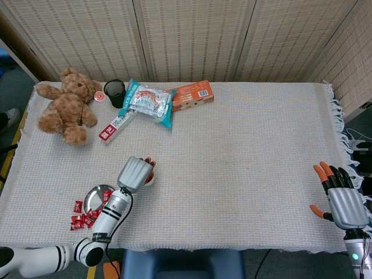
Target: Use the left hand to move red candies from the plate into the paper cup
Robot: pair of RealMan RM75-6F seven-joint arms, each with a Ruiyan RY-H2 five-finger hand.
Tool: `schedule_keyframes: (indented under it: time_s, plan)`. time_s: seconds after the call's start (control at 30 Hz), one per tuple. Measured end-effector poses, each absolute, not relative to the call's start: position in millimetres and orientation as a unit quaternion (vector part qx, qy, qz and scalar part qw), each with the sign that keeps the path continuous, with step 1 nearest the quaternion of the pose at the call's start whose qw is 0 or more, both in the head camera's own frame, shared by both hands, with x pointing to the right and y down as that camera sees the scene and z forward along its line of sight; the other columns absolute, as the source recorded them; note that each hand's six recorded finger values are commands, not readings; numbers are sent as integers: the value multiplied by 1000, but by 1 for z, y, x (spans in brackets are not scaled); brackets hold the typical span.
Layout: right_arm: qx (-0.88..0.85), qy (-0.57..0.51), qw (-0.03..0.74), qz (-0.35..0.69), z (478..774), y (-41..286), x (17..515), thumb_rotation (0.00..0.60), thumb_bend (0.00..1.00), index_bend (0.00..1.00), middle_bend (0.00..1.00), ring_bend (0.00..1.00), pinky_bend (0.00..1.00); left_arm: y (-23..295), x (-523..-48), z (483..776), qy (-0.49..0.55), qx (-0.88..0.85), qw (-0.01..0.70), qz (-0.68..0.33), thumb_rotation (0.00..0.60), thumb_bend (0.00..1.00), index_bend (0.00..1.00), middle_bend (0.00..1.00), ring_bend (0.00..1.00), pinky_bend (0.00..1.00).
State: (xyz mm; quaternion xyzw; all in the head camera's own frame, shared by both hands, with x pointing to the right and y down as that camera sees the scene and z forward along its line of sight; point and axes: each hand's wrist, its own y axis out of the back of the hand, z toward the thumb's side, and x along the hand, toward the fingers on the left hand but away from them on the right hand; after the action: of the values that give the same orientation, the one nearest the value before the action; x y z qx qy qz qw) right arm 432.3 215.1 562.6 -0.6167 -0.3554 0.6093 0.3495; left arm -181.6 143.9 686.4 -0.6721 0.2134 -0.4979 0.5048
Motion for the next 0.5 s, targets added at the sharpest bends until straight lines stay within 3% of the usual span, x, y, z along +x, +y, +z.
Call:
schedule_keyframes:
  time_s: [0.37,0.5]
  plan:
    - [-617,-354,351,609,563,216,431,600,83,0,0,0,0,146,-189,687,189,-674,510,-501,600,510,397,454,534,872]
    - [-616,-354,350,610,563,216,432,600,84,0,0,0,0,145,-189,685,191,-673,512,-499,600,486,345,421,509,863]
